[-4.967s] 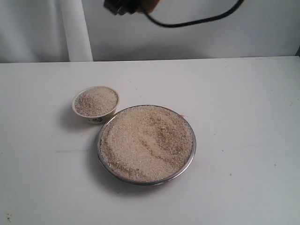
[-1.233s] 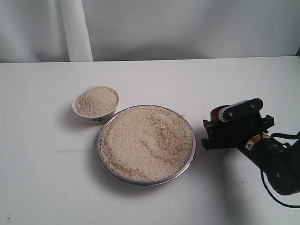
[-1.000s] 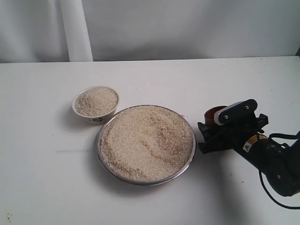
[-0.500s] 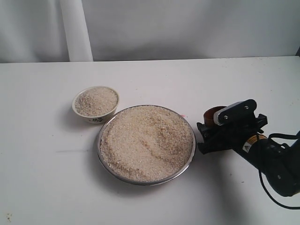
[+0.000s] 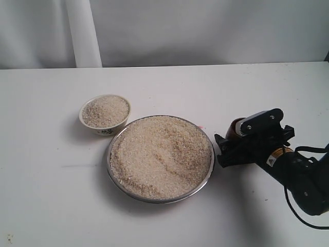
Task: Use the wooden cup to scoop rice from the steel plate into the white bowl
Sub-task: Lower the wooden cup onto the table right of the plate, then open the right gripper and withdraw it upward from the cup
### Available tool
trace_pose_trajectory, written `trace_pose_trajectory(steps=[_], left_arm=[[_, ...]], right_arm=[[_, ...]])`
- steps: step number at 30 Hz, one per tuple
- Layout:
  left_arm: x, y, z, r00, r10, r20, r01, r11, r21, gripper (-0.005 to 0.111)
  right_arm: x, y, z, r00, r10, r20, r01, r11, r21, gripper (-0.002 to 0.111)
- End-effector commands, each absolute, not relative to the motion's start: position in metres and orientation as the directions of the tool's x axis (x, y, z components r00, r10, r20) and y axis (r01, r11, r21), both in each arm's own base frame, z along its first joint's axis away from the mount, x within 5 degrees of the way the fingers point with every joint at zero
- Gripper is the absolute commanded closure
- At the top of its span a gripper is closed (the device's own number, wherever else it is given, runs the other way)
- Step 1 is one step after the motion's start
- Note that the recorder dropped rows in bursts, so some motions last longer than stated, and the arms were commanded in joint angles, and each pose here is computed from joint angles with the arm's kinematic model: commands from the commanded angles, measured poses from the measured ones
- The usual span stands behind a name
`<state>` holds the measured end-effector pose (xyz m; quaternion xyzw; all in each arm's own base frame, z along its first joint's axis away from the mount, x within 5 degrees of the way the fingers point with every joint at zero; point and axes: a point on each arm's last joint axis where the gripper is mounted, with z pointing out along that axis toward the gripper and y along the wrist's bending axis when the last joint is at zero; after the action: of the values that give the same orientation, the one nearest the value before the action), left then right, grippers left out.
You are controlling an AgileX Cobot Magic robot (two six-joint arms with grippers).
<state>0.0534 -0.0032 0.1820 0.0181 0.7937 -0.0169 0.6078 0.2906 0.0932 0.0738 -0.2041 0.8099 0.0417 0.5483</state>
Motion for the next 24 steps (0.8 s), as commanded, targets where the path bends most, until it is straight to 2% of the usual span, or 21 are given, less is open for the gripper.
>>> trace_pose_trajectory(steps=[1,10,17,20,24], left_arm=[[0.053,-0.004,0.182,-0.256,0.006,-0.967,0.054,0.999,-0.008,0.107],[0.053,-0.004,0.182,-0.256,0.008,-0.967,0.054,0.998,-0.007,0.107],[0.053,-0.004,0.182,-0.256,0.008,-0.967,0.054,0.998,-0.007,0.107],[0.053,-0.004,0.182,-0.256,0.006,-0.967,0.054,0.999,-0.008,0.107],[0.053,-0.004,0.182,-0.256,0.006,-0.967,0.054,0.999,-0.008,0.107]], right_arm=[[0.294,0.092,0.079,-0.275,-0.263,-0.925,-0.356,0.921,-0.157,0.022],[0.293,0.092,0.101,-0.209,-0.246,-0.946,-0.351,0.922,-0.162,0.022],[0.278,0.097,0.147,-0.051,-0.255,-0.966,-0.428,0.879,-0.21,0.023],[0.272,0.099,0.164,-0.034,-0.235,-0.971,-0.455,0.869,-0.195,0.032],[0.265,0.095,0.191,-0.039,-0.2,-0.979,-0.441,0.883,-0.163,0.06]])
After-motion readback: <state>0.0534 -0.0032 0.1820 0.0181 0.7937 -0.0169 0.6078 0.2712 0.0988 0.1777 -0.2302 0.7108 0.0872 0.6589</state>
